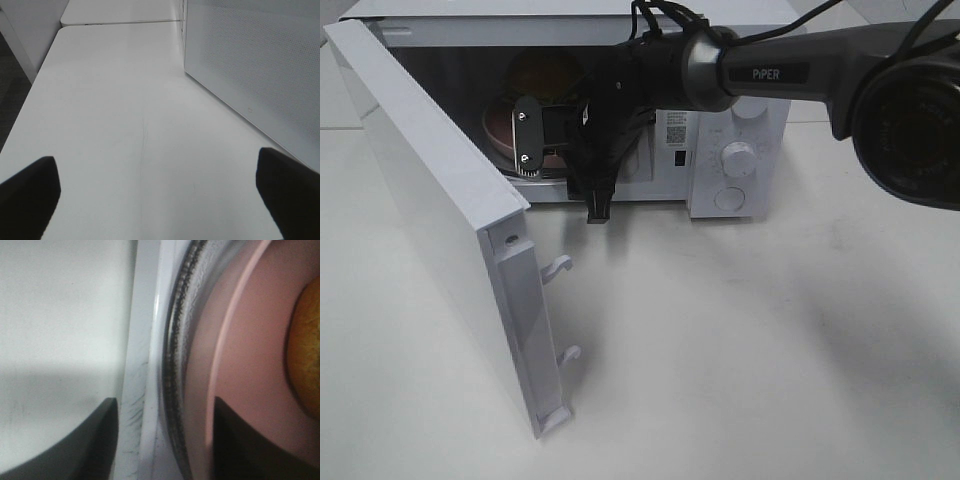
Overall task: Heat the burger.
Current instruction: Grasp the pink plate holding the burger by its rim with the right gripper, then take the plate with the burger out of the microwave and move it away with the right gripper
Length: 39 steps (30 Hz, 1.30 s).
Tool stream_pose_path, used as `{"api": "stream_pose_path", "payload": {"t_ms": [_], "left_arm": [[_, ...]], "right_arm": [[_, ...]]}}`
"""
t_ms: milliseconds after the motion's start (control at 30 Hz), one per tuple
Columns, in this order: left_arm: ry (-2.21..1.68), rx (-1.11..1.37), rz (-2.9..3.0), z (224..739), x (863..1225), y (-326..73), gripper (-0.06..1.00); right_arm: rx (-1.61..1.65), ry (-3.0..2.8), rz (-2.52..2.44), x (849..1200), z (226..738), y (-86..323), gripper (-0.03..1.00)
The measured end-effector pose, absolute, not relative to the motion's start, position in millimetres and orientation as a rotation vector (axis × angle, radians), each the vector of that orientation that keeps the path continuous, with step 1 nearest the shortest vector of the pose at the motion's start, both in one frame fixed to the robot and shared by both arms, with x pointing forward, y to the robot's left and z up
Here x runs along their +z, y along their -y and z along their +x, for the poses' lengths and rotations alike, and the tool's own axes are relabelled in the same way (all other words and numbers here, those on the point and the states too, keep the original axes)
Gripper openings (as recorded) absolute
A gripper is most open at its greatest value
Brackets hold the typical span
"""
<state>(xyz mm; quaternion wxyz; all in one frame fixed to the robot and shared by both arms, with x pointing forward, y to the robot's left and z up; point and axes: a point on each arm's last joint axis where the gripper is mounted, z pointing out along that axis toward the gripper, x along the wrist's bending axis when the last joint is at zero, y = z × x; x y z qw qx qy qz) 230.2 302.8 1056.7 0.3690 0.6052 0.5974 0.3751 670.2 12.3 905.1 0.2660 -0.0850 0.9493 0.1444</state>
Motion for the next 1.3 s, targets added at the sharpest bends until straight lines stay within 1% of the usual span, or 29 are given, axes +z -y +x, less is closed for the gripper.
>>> {"api": "stream_pose_path", "payload": {"t_ms": [33, 67, 100, 133, 167, 200, 333, 833, 1000, 1300], "left_arm": [[-1.534, 0.963, 1.553, 230.2, 1056.7, -302.8, 0.99], [-1.534, 0.963, 1.553, 230.2, 1056.7, -302.8, 0.99], [-1.534, 0.963, 1.553, 230.2, 1056.7, -302.8, 0.99], [-1.534, 0.963, 1.553, 230.2, 1056.7, -302.8, 0.99], [-1.534, 0.963, 1.553, 230.2, 1056.7, -302.8, 0.99], [-1.534, 0.963, 1.553, 230.2, 1056.7, -302.8, 0.99], [-1.534, 0.963, 1.553, 230.2, 1056.7, -302.8, 0.99], [-1.534, 0.963, 1.553, 230.2, 1056.7, -302.8, 0.99], [-1.534, 0.963, 1.553, 230.2, 1056.7, -302.8, 0.99], [-1.534, 0.963, 1.553, 230.2, 1056.7, -302.8, 0.99]], "right_arm": [[0.394, -2.556, -0.230, 905.0, 670.9, -12.8, 0.41], [0.394, -2.556, -0.230, 905.0, 670.9, -12.8, 0.41], [0.392, -2.563, -0.228, 904.6, 670.5, -12.6, 0.30], [0.392, -2.563, -0.228, 904.6, 670.5, -12.6, 0.30], [0.407, -2.553, -0.227, 907.5, 669.8, -15.2, 0.17], [0.412, -2.544, -0.228, 908.2, 670.3, -15.6, 0.11], [0.404, -2.542, -0.245, 908.2, 669.5, -16.6, 0.09], [0.395, -2.541, -0.264, 908.5, 669.1, -16.7, 0.09], [0.363, -2.548, -0.325, 916.5, 665.6, -13.8, 0.08], [0.347, -2.560, -0.404, 920.7, 655.1, -5.4, 0.08]]}}
